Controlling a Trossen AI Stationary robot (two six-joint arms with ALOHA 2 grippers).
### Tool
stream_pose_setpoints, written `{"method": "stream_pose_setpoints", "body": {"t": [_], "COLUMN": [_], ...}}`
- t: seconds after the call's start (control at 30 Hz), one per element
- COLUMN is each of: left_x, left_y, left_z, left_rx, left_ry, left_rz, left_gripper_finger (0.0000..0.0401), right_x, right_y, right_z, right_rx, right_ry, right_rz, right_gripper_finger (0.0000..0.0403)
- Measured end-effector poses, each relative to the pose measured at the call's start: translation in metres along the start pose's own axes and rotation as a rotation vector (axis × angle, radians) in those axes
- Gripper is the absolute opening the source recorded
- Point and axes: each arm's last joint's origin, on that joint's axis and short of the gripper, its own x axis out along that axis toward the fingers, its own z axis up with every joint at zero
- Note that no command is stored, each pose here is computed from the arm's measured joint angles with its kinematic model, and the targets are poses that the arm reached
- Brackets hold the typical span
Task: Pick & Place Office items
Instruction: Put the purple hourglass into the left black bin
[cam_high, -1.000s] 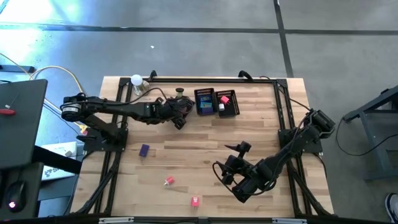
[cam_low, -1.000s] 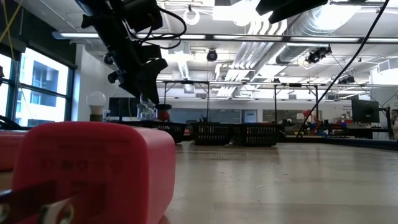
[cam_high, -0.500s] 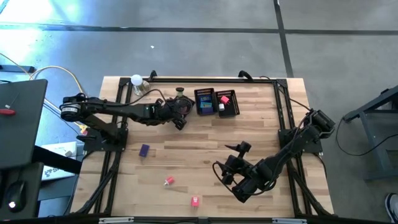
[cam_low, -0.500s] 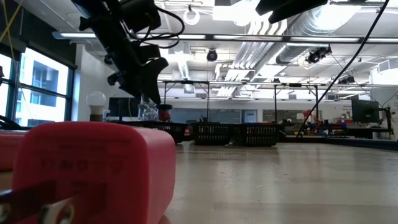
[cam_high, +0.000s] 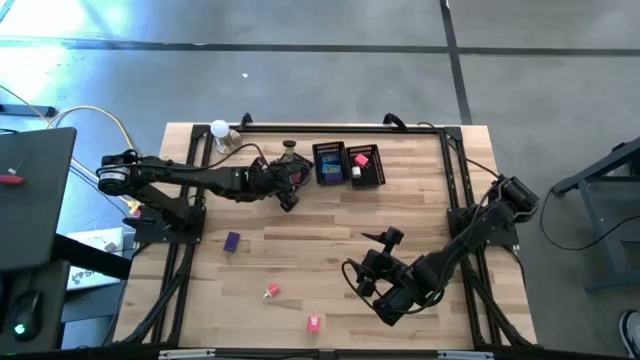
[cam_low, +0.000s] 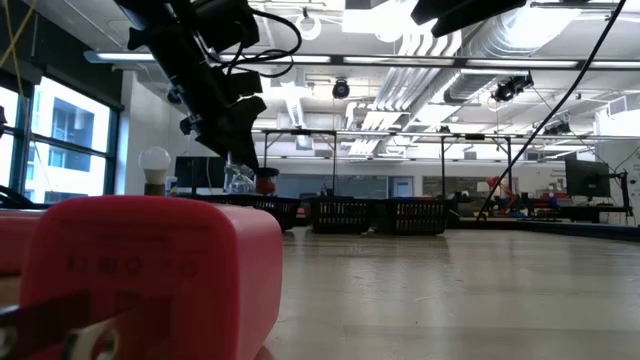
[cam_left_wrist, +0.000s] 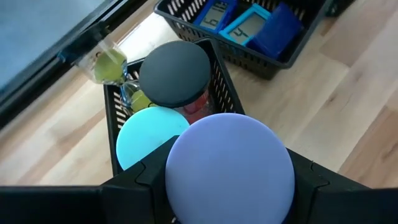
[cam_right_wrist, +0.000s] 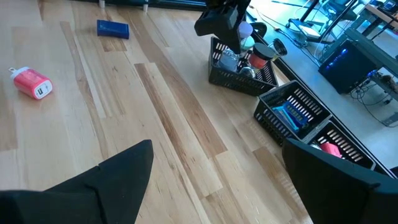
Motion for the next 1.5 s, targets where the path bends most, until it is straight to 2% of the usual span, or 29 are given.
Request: {"method": "stream_pose_setpoints", "body": {"t": [0.17, 0.53, 1.2, 1.5], "left_x": [-0.0006, -0.0003, 0.002, 0.0024], "left_y": [-0.0014, -0.0034, -0.0018, 0.0007], "left_z": [-0.0009, -0.0011, -0.0012, -0.0015], "left_rx": [0.127, 0.232, 0.249, 0.246], "left_ry": [0.006, 0.047, 0.064, 0.053], "left_rz": [-0.015, -0.152, -0.181, -0.097], "left_gripper_finger": [0.0185, 0.0184, 0.0184, 0.0185], "right_x": [0.0001, 0.0001, 0.0001, 0.0001], "right_y": [-0.0001, 0.0, 0.0, 0.0002], "right_z": [0.0, 0.0, 0.0001, 0.0], "right_rx": [0.0, 0.0, 0.001, 0.001], "right_ry": [0.0, 0.0, 0.0, 0.005], "right_rz": [0.0, 0.0, 0.0, 0.005], "right_gripper_finger": [0.0347, 0.0347, 0.0347, 0.0347]}}
